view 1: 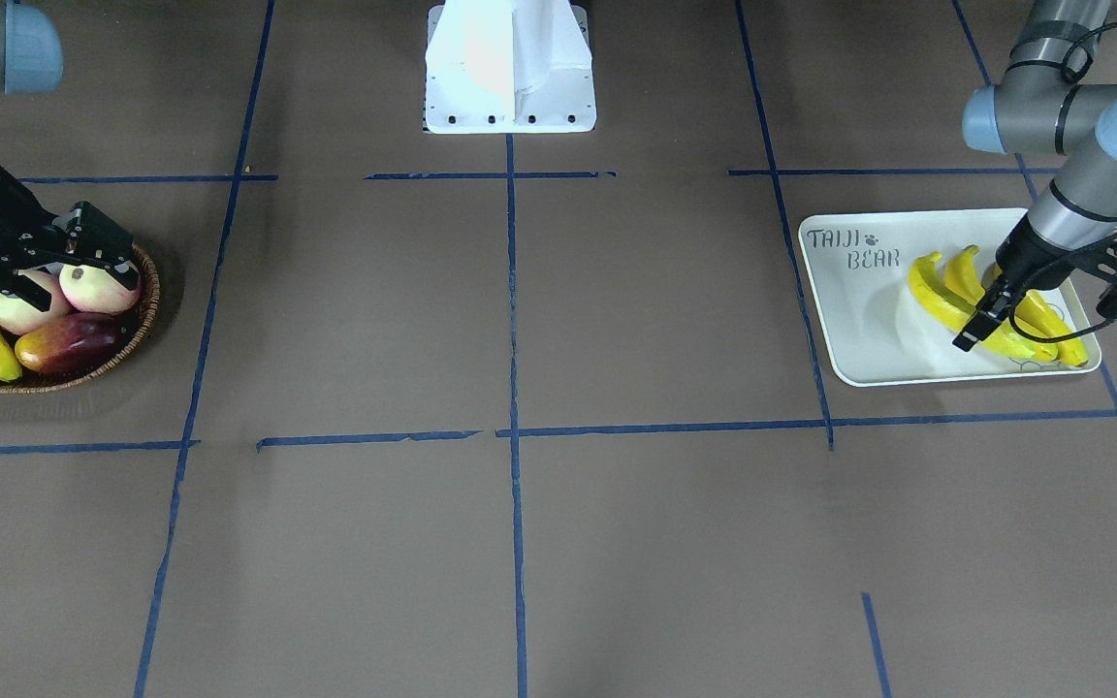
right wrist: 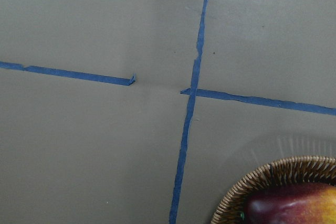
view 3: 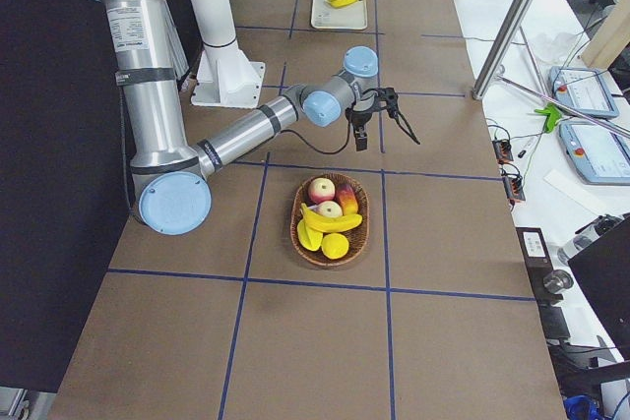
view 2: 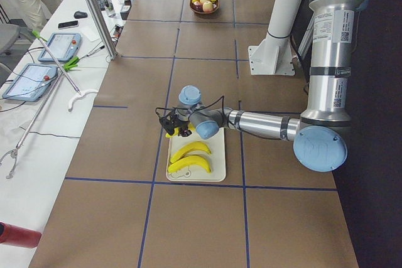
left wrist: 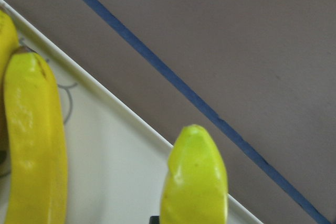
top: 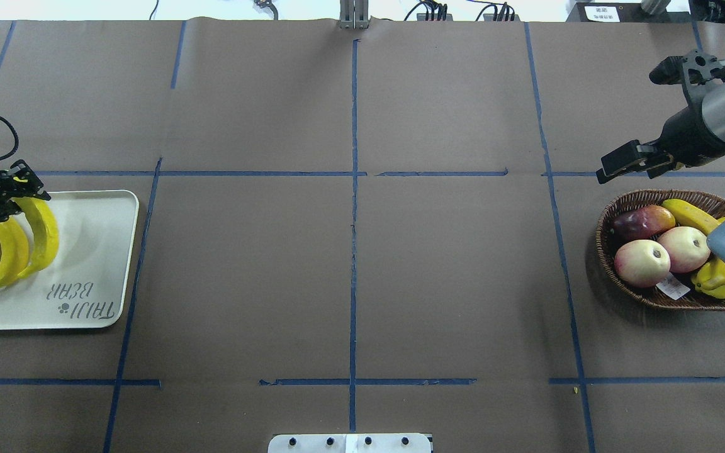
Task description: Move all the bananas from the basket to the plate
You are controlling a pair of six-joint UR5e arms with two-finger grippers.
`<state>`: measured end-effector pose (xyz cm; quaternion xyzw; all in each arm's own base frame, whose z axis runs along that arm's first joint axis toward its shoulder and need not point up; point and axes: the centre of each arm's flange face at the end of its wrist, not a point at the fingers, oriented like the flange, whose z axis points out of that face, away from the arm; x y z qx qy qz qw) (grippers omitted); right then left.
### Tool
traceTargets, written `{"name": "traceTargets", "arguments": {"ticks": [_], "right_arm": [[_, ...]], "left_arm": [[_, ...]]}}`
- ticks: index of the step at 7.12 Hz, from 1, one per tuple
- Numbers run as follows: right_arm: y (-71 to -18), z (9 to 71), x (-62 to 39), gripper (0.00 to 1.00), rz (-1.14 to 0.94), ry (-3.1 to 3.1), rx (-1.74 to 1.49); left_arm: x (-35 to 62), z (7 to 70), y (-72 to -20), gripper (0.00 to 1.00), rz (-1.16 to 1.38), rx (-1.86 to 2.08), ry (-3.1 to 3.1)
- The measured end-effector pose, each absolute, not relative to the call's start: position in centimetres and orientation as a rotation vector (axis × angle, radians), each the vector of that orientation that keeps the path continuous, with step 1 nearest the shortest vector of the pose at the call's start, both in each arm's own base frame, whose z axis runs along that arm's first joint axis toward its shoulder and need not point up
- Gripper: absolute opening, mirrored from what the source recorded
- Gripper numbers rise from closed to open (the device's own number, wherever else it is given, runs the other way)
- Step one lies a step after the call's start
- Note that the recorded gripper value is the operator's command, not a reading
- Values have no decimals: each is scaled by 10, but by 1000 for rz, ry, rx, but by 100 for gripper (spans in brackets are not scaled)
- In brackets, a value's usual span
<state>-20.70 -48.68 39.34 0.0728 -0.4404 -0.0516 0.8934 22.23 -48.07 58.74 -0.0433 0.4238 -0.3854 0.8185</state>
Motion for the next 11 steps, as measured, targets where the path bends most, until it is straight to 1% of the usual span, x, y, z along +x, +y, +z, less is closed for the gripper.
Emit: {"name": "traceTargets", "arguments": {"ticks": [1,2,5,6,8,10,11], "right_arm": [[-486,392,-205,100,-108,-918,152],[-486,391,-204,100,-108,-921,154],[-487,393,-196,100,-95,-918,157],[-486,400,-187,100,-84,-911,156],[-484,428,-155,100,-97,-869,168],[-479,454,-124,99,-136,-769,161],[-469,474,-112,99,-158,-671,162]], "left_arm": [[223,599,-482,57,-829,-98,884],[222,604,-481,100,-817,-93,876],[198,601,-484,100,-715,-60,898],[172,586,-490,100,-690,-81,958],[145,531,-493,100,-622,-82,1087],[163,490,-486,100,-541,-55,1139],[176,479,-481,100,-511,-44,1145]]}}
